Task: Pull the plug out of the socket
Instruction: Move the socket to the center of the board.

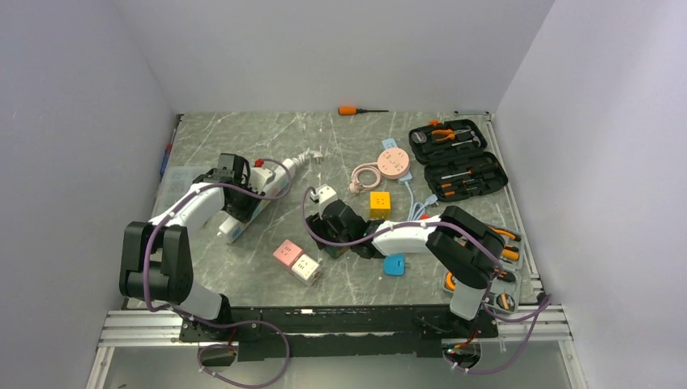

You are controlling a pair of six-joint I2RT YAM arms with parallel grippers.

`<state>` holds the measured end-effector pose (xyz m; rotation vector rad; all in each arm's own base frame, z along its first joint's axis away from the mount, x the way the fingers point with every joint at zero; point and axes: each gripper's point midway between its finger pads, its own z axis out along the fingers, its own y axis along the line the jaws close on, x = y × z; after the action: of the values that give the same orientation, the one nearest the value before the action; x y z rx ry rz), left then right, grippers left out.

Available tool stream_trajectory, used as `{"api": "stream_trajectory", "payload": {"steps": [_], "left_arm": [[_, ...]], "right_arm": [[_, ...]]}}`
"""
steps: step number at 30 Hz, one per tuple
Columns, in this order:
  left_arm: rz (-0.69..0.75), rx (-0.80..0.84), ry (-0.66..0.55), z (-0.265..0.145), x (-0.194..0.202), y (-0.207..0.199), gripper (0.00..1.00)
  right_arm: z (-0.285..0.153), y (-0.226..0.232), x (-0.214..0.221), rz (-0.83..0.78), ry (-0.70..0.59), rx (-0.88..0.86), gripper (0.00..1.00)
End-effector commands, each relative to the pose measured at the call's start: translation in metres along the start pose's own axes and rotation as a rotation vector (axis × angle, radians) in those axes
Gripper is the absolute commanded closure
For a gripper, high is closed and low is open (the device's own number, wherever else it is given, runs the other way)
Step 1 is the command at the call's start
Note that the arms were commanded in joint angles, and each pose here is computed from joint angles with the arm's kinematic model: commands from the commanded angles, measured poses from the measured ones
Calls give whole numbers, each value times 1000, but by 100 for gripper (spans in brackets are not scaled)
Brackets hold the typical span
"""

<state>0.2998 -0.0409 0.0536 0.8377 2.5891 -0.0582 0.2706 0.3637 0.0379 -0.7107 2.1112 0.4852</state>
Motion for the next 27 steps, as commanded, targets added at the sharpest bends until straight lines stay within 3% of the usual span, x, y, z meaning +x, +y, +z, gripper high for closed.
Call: {"api": "stream_trajectory", "payload": {"steps": [1, 7, 10, 12, 16, 18, 27], "left_arm": [[-38, -187, -49, -5, -17, 37, 100], [-14, -149, -74, -6, -21, 28, 100], [-1, -108, -94, -5, -27, 22, 100], [10, -80, -109, -5, -36, 20, 100], [42, -29, -134, -5, -61, 21, 100], [66, -3, -146, -3, -75, 20, 100], [187, 82, -135, 25, -130, 12, 99]], "right_arm": [[-8, 1, 4, 76, 9, 10, 100], [-9, 7, -5, 66, -4, -13, 100], [-13, 10, -4, 76, 5, -34, 88], [-18, 13, -2, 92, 9, -55, 71], [-34, 15, 1, 146, 8, -73, 18], [-45, 13, -7, 158, -17, -64, 1], [-109, -22, -82, 216, -216, -3, 0]]}}
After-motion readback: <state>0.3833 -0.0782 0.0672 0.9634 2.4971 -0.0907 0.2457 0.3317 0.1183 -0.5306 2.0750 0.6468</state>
